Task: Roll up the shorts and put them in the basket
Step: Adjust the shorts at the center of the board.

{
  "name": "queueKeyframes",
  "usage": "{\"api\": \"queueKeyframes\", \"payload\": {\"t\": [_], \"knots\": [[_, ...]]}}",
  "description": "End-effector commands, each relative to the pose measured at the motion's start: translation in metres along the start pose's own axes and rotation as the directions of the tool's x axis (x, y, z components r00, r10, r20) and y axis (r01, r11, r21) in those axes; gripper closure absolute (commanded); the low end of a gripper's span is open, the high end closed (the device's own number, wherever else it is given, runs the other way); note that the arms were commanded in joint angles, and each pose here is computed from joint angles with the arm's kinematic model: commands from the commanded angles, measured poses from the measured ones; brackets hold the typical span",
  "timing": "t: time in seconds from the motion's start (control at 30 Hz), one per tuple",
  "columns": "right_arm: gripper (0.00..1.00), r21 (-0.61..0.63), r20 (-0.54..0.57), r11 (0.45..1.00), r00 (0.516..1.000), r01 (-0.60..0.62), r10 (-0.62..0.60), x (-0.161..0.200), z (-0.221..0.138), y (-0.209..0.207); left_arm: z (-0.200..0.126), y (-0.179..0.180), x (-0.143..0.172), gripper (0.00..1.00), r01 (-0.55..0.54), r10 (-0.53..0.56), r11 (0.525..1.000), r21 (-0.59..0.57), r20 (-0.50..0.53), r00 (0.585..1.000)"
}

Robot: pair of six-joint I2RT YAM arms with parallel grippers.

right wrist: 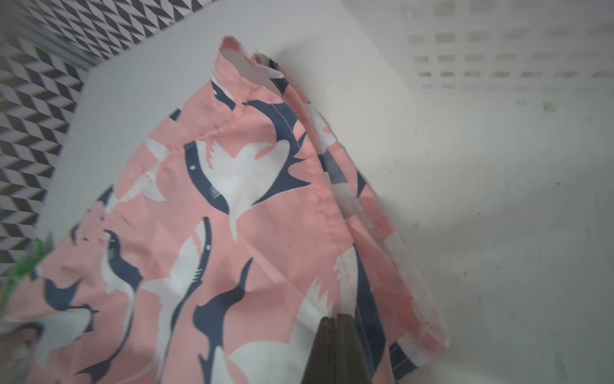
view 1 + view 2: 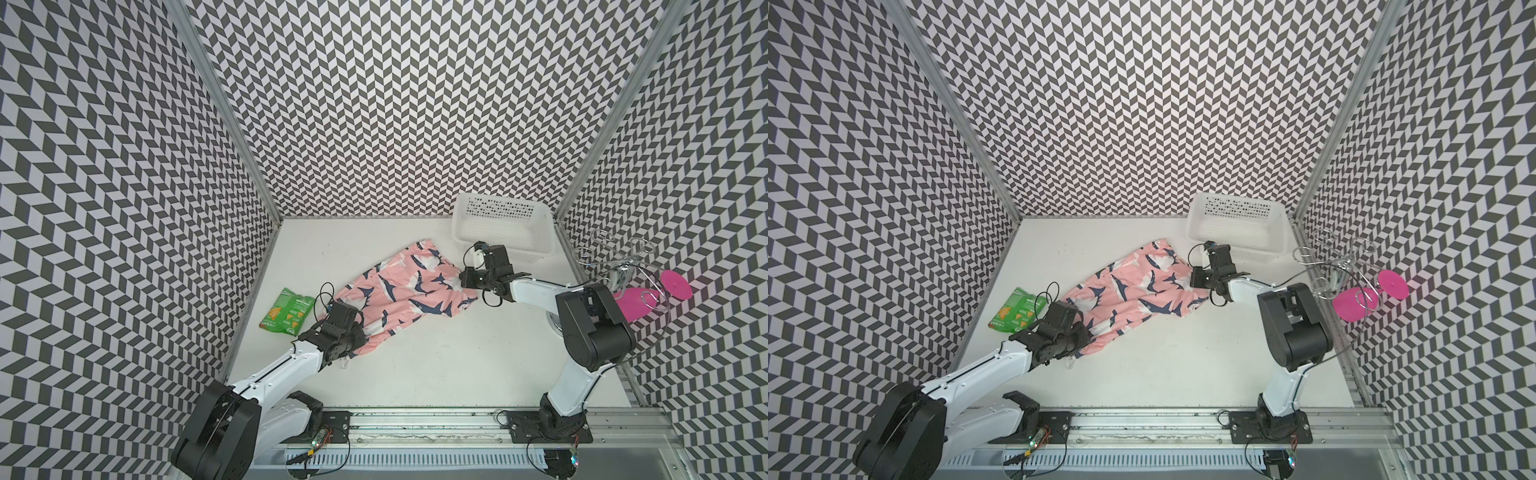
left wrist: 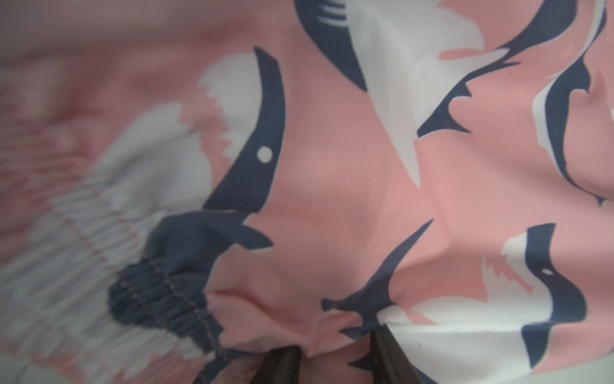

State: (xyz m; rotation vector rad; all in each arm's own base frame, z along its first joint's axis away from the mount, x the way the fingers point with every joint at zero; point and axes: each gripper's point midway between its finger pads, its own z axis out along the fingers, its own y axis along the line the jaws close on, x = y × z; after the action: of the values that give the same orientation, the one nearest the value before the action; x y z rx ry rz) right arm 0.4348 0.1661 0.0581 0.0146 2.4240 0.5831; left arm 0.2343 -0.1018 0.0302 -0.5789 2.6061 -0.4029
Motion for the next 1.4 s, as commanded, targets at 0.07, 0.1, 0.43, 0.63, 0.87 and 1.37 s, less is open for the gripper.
{"api": "queueKeyframes", "payload": {"t": [0.07,0.1,0.43,0.63,0.87,1.37], "knots": [[1.0,0.191,0.072,0.982,0.997,-0.01,-0.004,-0.028,-0.009,-0.032,-0.001,0.011,0.007,0.62,-0.011,0.01,0.999,-0.046,-0.026,1.0],[1.0,0.19,0.084,0.982,0.996,0.007,-0.023,-0.033,-0.015,-0.026,-0.002,0.009,0.007,0.61,-0.015,0.014,0.999,-0.038,-0.034,0.999],[0.58,-0.09,0.061,0.981,0.984,0.174,-0.169,0.014,-0.072,0.095,-0.079,-0.06,-0.092,0.25,-0.108,0.09,0.992,0.066,0.236,0.968],[0.59,-0.274,-0.023,0.943,0.978,0.191,-0.205,0.081,-0.072,0.147,-0.031,-0.019,-0.119,0.31,-0.044,0.053,0.997,-0.06,0.155,0.987],[0.61,-0.249,-0.12,0.963,0.984,0.099,-0.133,0.111,-0.03,0.131,0.011,0.004,-0.086,0.42,-0.007,0.011,0.997,-0.082,0.044,0.999],[0.62,-0.087,-0.058,0.989,0.991,0.119,-0.124,-0.006,0.103,0.133,0.01,-0.017,0.017,0.47,0.029,-0.018,0.995,0.094,-0.119,0.993]]}}
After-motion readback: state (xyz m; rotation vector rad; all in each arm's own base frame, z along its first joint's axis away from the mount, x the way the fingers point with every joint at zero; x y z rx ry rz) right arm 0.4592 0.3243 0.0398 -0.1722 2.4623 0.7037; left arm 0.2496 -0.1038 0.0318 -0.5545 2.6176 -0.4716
